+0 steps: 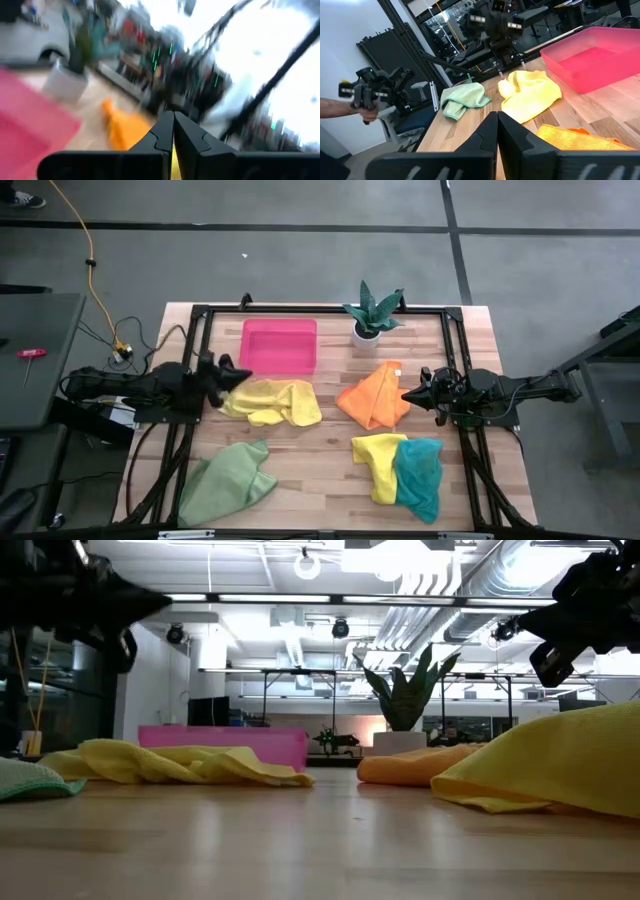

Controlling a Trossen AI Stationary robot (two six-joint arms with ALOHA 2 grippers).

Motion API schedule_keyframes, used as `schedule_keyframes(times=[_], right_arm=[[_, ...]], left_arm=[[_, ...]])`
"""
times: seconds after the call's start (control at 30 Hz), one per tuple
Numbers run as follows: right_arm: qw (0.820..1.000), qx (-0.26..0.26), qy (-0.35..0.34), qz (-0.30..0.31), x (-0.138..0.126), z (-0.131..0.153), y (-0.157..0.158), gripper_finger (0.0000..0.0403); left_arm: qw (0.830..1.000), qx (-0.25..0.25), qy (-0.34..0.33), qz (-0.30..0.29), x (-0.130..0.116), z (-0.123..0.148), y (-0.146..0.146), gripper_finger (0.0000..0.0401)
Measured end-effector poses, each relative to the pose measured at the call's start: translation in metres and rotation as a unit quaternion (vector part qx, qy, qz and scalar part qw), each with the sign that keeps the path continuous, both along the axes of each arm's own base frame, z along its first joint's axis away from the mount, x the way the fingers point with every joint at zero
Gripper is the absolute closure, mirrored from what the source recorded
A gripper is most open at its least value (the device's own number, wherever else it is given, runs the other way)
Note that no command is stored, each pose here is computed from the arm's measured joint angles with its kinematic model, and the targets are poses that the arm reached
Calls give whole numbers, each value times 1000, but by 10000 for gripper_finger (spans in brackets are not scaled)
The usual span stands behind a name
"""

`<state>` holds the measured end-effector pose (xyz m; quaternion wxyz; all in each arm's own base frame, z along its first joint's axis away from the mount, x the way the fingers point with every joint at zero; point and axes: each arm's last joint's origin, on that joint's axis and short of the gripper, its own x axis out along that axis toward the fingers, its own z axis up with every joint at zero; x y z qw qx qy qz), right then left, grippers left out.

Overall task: Fold microfiber towels
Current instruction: Fold the top yellow microfiber towel

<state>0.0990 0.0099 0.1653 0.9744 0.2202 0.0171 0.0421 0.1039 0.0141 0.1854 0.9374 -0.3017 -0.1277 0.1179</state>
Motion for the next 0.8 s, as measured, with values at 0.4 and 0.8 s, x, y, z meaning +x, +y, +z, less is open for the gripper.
schedule_keyframes(times=[0.4, 0.8], right_arm=[[1000, 0, 0, 0, 0, 0, 0, 402], [1000, 0, 0, 0, 0, 0, 0, 402]], left_arm=[[998, 8, -37, 41, 0, 55, 2, 381], [857, 20, 512, -52, 39, 102, -9, 258]])
